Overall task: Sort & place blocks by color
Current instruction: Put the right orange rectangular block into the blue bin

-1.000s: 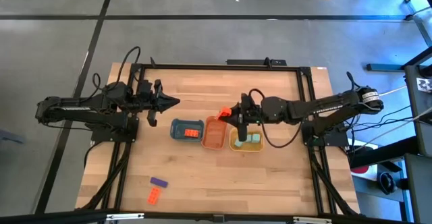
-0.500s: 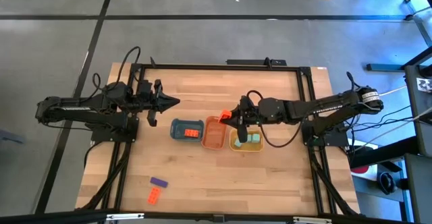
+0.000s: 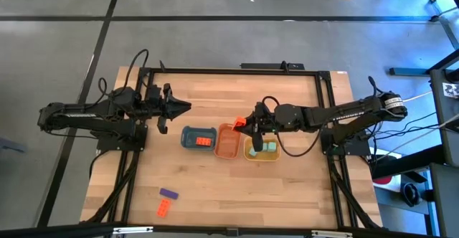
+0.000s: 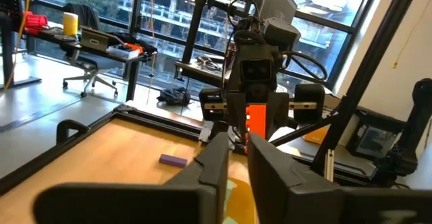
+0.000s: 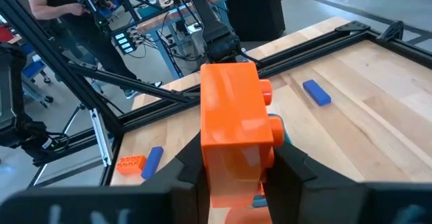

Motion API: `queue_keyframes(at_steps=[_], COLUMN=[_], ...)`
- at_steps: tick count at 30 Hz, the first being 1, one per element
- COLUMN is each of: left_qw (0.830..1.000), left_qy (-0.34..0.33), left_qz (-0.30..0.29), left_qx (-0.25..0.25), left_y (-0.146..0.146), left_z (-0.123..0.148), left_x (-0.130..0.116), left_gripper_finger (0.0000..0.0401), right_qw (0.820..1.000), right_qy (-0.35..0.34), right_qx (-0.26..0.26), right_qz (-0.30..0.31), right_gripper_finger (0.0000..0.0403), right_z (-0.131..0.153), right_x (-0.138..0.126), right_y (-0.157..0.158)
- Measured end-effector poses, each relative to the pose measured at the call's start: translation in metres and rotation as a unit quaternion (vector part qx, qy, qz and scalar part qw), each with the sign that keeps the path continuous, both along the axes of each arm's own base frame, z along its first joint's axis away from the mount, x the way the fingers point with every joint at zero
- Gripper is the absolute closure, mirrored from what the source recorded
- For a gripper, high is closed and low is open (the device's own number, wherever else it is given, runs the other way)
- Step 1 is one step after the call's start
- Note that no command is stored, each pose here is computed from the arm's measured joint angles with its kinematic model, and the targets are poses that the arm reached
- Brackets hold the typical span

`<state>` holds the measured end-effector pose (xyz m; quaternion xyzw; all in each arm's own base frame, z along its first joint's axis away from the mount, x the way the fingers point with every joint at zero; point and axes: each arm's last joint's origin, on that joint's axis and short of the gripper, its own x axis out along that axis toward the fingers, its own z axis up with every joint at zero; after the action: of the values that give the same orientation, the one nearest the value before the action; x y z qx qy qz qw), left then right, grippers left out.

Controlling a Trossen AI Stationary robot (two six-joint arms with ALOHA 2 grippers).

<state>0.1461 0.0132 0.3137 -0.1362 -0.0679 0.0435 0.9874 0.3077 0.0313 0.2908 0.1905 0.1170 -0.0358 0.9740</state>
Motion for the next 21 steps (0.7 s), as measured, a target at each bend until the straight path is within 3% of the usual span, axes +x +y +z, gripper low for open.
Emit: queue_keyframes(at_steps=[12, 21], left_qw=[1.0, 0.999], left_qy=[-0.001, 0.003], left_qz=[0.018, 0.015], left_qx=[-0.016, -0.03], left_y=[0.0011, 0.0013], left_z=[-0.0001, -0.0016], left_x=[-0.0001, 0.0017], left_gripper_finger=[0.0232, 0.0203], right_qw=[1.0, 1.0], right_qy=[0.0, 0.0], right_qx=[-0.001, -0.002], right_qz=[0.0, 0.0], right_gripper_finger=[0.0308, 0.0308], right_z=[0.0, 0.0001], right_x=[0.0, 0.0], right_y=[0.0, 0.0])
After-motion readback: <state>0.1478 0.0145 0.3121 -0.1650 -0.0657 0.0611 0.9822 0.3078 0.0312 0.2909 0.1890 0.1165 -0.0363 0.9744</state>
